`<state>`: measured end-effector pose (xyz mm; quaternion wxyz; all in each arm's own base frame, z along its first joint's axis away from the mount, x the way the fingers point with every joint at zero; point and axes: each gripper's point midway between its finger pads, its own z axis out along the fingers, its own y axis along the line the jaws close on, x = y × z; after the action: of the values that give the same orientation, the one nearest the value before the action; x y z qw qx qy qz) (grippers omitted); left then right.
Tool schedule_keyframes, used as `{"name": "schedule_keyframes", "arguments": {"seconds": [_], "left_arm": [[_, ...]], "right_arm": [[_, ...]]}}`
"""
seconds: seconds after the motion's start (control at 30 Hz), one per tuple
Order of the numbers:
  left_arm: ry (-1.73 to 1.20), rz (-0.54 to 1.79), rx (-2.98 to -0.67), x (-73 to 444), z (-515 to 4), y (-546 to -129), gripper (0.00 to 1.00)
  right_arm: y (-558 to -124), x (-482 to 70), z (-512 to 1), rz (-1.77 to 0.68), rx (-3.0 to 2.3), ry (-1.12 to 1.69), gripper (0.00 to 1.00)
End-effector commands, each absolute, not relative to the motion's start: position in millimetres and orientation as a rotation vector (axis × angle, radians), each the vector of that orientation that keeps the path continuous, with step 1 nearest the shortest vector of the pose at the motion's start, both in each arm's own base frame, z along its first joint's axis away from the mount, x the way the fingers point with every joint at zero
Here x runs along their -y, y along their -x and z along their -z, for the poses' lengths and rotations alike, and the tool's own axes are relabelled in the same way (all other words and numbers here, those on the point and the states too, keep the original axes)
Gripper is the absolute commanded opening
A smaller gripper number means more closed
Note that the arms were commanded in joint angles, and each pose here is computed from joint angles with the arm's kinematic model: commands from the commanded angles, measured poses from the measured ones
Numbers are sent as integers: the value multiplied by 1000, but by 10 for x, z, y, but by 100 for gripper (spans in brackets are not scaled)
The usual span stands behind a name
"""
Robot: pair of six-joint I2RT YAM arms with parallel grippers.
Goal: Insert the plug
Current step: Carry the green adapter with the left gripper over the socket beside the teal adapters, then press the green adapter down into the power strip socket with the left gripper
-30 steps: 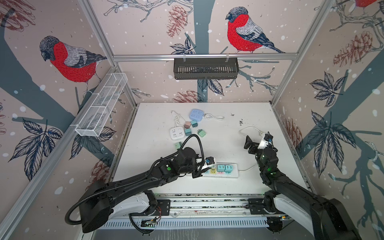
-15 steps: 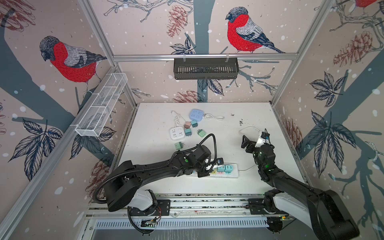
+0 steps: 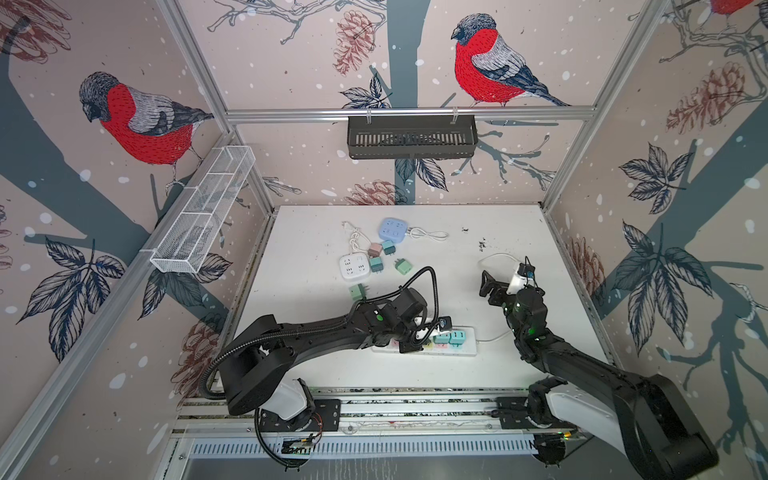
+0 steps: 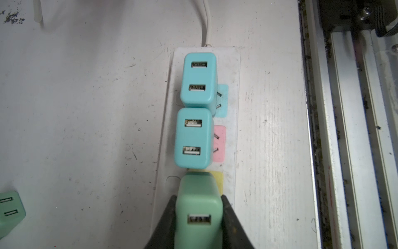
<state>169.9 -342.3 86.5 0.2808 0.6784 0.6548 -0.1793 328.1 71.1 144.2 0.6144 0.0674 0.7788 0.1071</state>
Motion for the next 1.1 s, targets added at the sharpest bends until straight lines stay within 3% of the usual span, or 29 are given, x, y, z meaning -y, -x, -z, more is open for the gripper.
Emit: {"name": "schedule_keyframes", "arguments": {"seconds": [0.0, 0.57, 1.07], "left_arm": [[-1855, 519, -1742, 3460, -851, -1649, 0], [-1902, 436, -1905, 3520, -616, -1796, 0], [-1880, 509, -2013, 3572, -406, -1838, 0]], "right_arm": [[-3292, -701, -1472, -220, -1786, -158, 100], [-3309, -732, -1470, -206, -1792, -148, 100], [-3324, -754, -1450, -188, -1804, -145, 100]]}}
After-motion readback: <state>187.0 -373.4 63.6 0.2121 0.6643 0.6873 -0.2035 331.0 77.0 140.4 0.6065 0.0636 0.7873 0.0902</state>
